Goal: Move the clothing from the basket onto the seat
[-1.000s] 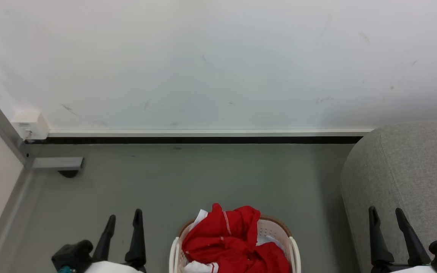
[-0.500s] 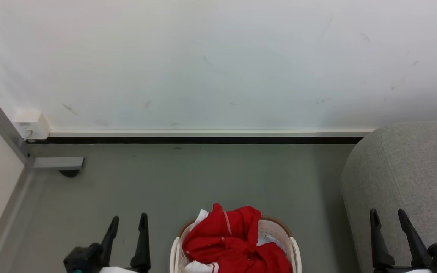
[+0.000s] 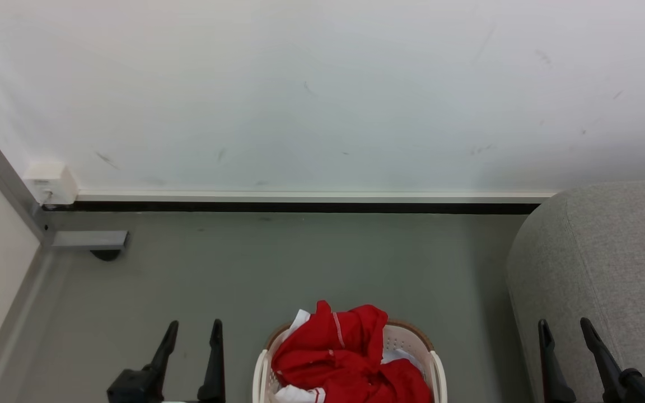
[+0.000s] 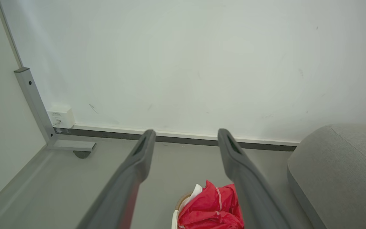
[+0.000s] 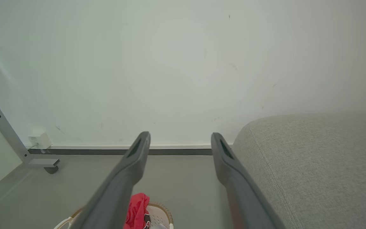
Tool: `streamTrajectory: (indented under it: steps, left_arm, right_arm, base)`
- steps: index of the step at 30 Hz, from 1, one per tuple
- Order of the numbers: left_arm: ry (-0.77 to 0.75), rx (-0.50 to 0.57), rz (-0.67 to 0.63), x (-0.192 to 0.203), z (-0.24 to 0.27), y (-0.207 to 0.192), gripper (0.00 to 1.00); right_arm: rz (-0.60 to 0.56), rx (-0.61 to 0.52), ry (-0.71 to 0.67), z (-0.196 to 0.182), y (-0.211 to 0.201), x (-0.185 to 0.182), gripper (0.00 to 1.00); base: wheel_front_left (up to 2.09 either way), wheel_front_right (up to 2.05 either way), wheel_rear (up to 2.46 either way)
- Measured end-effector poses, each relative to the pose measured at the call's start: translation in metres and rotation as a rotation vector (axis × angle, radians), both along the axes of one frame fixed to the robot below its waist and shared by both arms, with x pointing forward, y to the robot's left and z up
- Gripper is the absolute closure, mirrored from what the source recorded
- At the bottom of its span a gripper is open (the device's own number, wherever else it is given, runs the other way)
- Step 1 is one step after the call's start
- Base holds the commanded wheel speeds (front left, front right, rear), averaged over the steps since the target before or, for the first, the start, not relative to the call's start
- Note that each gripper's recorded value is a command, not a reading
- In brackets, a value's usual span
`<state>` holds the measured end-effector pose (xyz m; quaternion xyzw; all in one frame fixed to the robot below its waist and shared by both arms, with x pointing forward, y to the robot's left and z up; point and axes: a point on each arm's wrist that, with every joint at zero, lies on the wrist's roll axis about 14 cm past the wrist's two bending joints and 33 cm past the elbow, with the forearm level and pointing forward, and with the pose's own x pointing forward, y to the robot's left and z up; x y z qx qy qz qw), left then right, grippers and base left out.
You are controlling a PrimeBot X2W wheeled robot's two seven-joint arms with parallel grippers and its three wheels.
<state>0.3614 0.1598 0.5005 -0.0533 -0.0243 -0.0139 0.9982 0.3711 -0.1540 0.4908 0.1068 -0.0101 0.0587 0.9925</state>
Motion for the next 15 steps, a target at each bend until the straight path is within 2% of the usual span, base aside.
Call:
streamTrajectory:
  steps: [15]
  left_arm:
    - [-0.028, 0.066, -0.015, -0.0012, 0.0042, -0.0042, 0.00]
  right_arm:
    - [0.016, -0.049, -0.002, -0.0037, 0.0032, -0.0030, 0.00]
  base:
    - [0.00, 0.00, 0.00]
